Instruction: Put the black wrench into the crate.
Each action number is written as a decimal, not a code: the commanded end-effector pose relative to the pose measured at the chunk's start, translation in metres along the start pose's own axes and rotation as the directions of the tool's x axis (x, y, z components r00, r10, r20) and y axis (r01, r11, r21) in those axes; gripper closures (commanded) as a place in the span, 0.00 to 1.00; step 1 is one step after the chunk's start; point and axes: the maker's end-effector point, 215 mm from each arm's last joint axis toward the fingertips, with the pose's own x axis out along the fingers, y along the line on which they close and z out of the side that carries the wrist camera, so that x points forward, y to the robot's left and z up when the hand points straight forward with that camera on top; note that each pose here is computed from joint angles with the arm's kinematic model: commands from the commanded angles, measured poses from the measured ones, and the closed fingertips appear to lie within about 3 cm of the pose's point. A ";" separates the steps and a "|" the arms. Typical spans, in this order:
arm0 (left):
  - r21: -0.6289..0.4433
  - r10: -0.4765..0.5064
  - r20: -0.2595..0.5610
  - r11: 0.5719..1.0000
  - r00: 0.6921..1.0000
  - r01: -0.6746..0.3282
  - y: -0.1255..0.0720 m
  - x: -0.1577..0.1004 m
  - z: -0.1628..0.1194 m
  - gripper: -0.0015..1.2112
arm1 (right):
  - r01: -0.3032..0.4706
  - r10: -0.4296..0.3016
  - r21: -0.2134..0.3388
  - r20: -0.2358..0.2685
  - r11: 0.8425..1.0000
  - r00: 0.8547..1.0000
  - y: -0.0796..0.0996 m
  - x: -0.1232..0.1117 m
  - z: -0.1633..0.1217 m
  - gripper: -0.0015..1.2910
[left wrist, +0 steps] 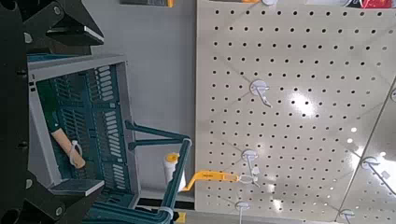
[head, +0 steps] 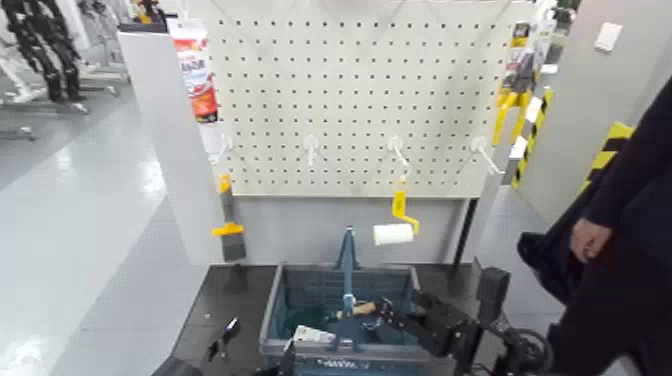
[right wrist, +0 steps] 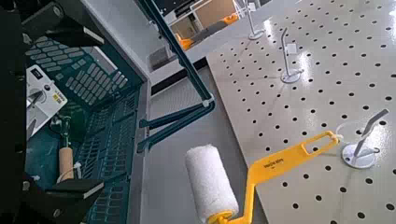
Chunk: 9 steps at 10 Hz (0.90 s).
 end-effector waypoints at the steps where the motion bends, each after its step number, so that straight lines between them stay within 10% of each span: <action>1: 0.000 0.000 0.000 1.000 1.000 0.000 0.000 0.000 0.000 0.18 | 0.001 -0.001 -0.003 0.006 1.000 1.000 0.000 -0.001 0.002 0.01; 5: -0.003 0.002 -0.002 1.000 1.000 -0.002 0.000 -0.001 -0.001 0.18 | 0.091 -0.079 -0.069 0.161 0.994 0.984 -0.005 -0.021 0.035 0.03; 9: -0.003 0.011 -0.005 1.000 1.000 -0.011 0.004 -0.004 -0.003 0.18 | 0.408 -0.365 -0.103 0.289 0.907 0.885 -0.012 -0.097 0.027 0.03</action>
